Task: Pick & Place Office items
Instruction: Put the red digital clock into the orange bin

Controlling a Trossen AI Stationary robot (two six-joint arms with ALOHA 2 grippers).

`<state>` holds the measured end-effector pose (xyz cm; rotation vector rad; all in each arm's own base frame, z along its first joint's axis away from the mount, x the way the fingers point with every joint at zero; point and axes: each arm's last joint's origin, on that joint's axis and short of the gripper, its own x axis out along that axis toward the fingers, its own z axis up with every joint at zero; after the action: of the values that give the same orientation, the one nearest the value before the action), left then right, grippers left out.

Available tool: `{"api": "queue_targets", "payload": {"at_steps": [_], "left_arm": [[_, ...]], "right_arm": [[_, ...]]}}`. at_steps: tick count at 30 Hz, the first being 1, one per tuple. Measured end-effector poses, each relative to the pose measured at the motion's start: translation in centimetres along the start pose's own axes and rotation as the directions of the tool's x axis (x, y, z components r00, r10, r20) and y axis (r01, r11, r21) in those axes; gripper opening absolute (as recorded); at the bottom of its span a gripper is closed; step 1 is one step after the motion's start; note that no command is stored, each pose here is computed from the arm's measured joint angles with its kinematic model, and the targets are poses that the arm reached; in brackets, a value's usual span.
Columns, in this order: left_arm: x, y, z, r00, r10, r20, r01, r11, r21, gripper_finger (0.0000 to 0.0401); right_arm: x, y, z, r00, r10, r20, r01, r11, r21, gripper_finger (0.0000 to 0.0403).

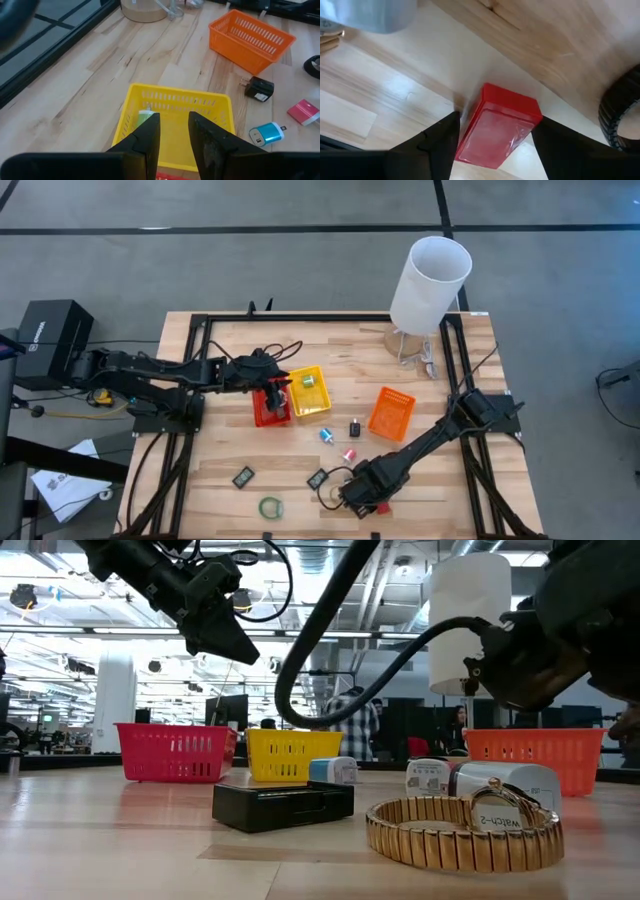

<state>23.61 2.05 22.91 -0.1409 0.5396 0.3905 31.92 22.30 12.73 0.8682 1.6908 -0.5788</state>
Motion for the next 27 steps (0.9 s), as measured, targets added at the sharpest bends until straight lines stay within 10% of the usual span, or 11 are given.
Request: {"api": "queue_targets", "payload": {"at_steps": [15, 27], "left_arm": [[0.0, 0.0, 0.0, 1.0, -0.001, 0.003, 0.001, 1.0, 0.001, 0.0095], [0.0, 0.0, 0.2, 1.0, -0.004, 0.017, 0.004, 1.0, -0.003, 0.0095]], "right_arm": [[-1.1, -0.4, -0.2, 0.999, 0.011, 0.041, -0.004, 0.985, -0.173, 0.0147], [-12.5, -6.0, 0.6, 0.93, -0.017, 0.368, 0.14, 0.941, -0.309, 0.0149]]}}
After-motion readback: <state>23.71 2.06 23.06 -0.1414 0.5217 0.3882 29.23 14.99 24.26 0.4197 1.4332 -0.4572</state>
